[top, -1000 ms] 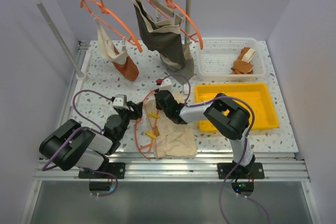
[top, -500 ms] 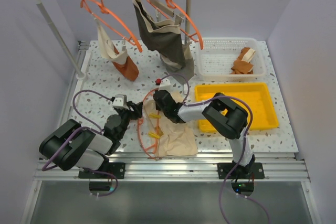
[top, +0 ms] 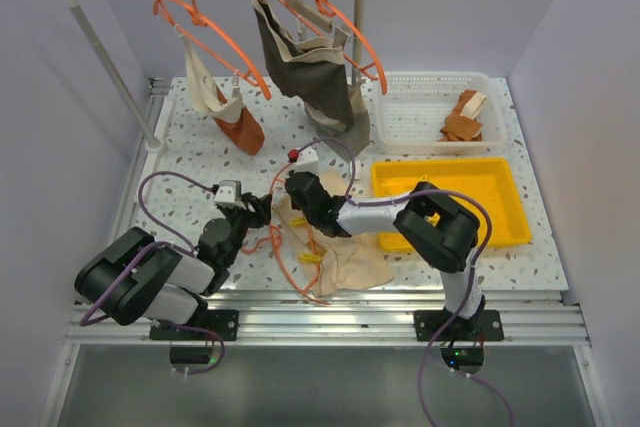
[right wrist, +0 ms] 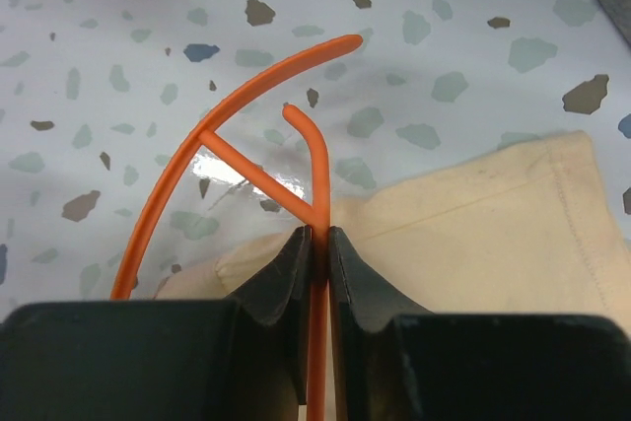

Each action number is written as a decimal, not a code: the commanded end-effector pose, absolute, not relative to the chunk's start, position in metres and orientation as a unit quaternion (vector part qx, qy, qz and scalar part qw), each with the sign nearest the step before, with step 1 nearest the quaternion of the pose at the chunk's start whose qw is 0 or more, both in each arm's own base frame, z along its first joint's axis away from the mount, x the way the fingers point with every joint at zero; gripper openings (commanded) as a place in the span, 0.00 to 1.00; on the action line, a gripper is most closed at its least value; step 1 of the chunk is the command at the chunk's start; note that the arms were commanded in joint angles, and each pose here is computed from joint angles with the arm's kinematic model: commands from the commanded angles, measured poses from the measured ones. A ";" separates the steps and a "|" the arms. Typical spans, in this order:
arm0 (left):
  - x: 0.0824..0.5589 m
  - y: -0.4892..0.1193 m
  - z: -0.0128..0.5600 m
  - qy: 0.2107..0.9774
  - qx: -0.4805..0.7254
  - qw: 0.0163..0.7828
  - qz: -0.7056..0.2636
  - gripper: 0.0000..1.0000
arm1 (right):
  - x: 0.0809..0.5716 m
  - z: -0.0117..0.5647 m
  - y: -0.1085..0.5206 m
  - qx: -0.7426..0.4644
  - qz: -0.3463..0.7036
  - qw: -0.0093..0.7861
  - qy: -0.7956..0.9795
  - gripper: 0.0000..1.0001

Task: Clip the underwear to the hanger
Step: Adjust the hanger at the center of the board, then adjust the underwear at the center of the board.

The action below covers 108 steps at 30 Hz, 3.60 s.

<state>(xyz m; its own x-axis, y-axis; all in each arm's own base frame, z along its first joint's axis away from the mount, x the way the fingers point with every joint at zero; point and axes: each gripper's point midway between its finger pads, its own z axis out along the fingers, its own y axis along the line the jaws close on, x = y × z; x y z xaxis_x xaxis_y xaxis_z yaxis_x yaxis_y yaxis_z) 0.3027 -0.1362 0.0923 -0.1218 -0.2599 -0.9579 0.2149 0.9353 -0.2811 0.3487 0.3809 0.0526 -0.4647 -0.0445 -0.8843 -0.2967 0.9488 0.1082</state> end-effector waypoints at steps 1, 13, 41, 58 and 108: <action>0.304 -0.134 0.123 0.683 -0.031 0.702 -0.197 0.63 | 0.355 0.106 0.391 -0.085 0.137 0.548 0.820 0.12; 0.305 -0.134 0.123 0.684 -0.032 0.702 -0.196 0.63 | 0.344 0.100 0.431 -0.120 0.173 0.529 0.822 0.12; 0.306 -0.137 0.120 0.688 -0.030 0.697 -0.199 0.63 | 0.328 0.117 0.441 -0.160 0.220 0.550 0.790 0.56; 0.304 -0.134 0.123 0.686 -0.032 0.700 -0.195 0.63 | 0.352 0.098 0.362 -0.100 0.142 0.563 0.808 0.59; 0.302 -0.128 0.125 0.684 -0.035 0.705 -0.186 0.63 | 0.362 0.091 0.264 -0.023 -0.056 0.550 0.833 0.00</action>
